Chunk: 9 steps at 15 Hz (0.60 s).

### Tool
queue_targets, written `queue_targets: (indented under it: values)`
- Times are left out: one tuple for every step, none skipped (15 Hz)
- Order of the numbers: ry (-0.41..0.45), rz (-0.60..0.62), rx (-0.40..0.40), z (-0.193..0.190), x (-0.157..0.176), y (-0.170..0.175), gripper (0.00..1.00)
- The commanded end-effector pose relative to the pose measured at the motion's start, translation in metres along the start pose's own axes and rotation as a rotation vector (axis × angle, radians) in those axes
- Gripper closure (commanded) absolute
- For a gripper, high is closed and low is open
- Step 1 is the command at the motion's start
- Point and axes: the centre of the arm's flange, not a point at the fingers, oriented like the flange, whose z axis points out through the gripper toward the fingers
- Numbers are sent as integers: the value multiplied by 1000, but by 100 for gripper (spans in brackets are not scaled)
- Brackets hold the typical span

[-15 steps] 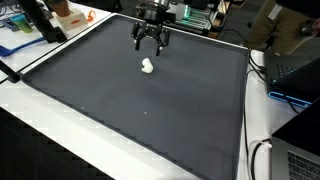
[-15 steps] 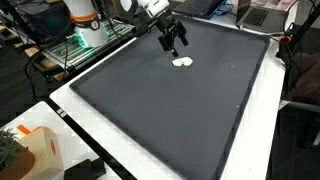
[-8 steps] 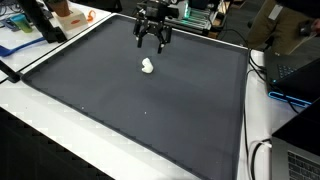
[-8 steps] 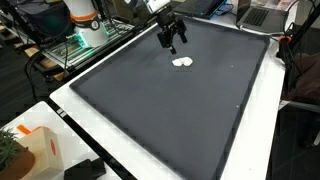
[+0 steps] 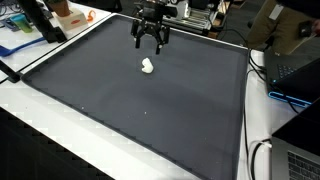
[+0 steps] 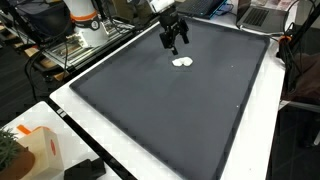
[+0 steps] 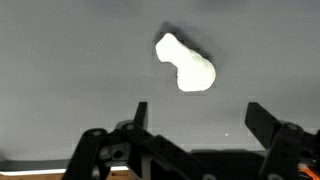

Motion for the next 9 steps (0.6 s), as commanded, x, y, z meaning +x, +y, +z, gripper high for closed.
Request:
queue_targets:
  values:
    - [-73, 2, 13, -10, 27, -15, 0]
    - [-86, 7, 16, -9, 33, -16, 0]
    - [-101, 14, 15, -8, 39, -16, 0]
    - [-125, 14, 14, -7, 43, -16, 0]
    - [-150, 17, 10, -5, 46, -15, 0]
    - [-175, 16, 2, -4, 48, -15, 0]
    - [-194, 14, -7, -4, 50, -14, 0]
    - [-208, 9, -12, -5, 52, -15, 0]
    - [-229, 2, -10, -6, 52, -17, 0]
